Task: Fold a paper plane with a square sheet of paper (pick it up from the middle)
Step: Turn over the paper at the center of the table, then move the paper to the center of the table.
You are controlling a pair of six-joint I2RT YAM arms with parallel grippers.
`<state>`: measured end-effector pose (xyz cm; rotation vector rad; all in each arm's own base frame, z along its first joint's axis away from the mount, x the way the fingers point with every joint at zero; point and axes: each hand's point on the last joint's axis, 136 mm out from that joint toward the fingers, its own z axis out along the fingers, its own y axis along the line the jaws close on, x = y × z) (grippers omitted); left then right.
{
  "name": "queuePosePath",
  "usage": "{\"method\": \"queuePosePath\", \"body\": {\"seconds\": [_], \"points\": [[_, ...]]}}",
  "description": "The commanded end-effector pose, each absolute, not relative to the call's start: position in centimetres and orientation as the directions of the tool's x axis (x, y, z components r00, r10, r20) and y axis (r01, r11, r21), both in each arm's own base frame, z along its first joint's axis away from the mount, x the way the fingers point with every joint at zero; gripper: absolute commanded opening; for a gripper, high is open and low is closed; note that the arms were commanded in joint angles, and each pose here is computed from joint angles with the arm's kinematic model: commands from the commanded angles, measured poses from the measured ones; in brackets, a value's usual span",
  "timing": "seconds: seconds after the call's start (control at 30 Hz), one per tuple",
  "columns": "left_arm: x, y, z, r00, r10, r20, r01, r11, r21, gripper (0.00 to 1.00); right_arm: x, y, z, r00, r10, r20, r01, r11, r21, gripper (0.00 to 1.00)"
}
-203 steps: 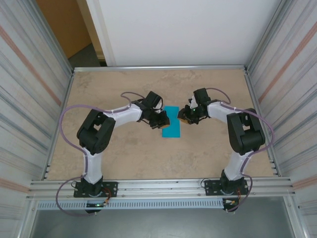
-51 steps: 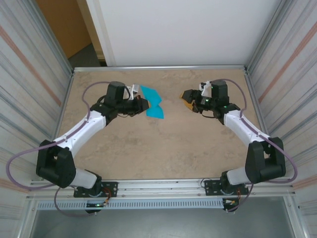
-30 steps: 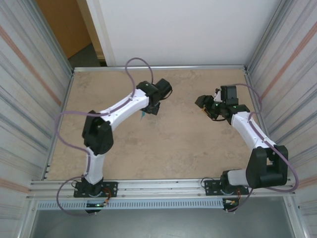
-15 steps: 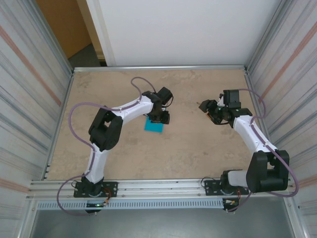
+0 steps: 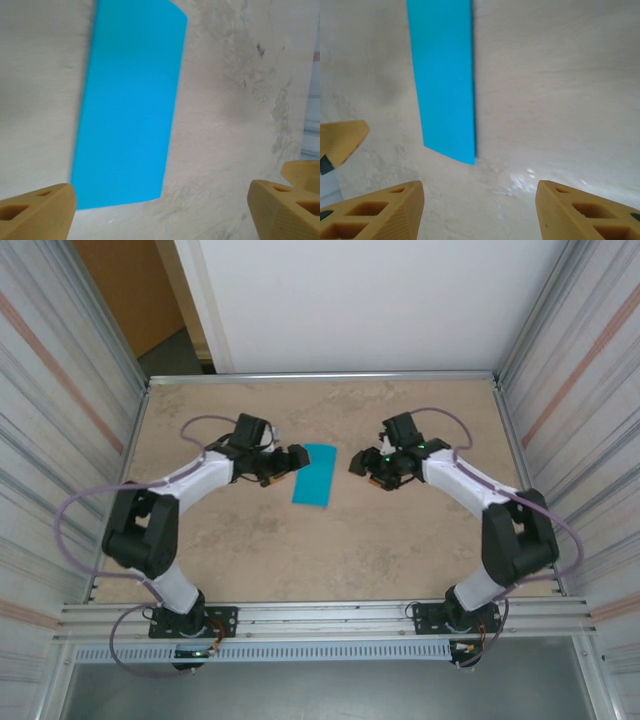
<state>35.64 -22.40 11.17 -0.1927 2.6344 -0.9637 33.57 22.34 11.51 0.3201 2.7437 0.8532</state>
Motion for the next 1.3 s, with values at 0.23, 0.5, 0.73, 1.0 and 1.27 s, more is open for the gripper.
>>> {"method": "queuePosePath", "body": {"seconds": [0.23,0.5,0.73,1.0,1.27], "points": [[33.8,-15.8,11.3,-0.89,-0.367,-0.271,-0.145,0.79,-0.595,0.99,36.3,29.8,7.2,-0.982,0.144,-0.125,0.05,0.826,0.562,0.41],[34.3,-16.1,11.1,-0.894,-0.37,-0.252,-0.156,0.785,-0.599,0.99,37.3,31.1,3.2,-0.993,0.095,-0.075,0.039,0.841,0.539,0.36],[35.2,-17.2,10.6,-0.906,-0.367,-0.209,-0.163,0.761,-0.628,0.98,35.5,29.2,0.1,-0.998,0.066,0.004,0.059,0.869,0.492,0.36],[35.3,-19.2,9.8,-0.939,-0.316,-0.14,-0.147,0.732,-0.665,0.94,31.9,24.7,-1.0,-0.996,-0.072,0.043,-0.051,0.931,0.361,0.34],[32.3,-23.5,8.7,-0.976,-0.209,-0.057,-0.108,0.699,-0.707,0.82,31.8,24.5,4.2,-0.991,-0.114,-0.077,-0.137,0.865,0.483,0.31]]}}
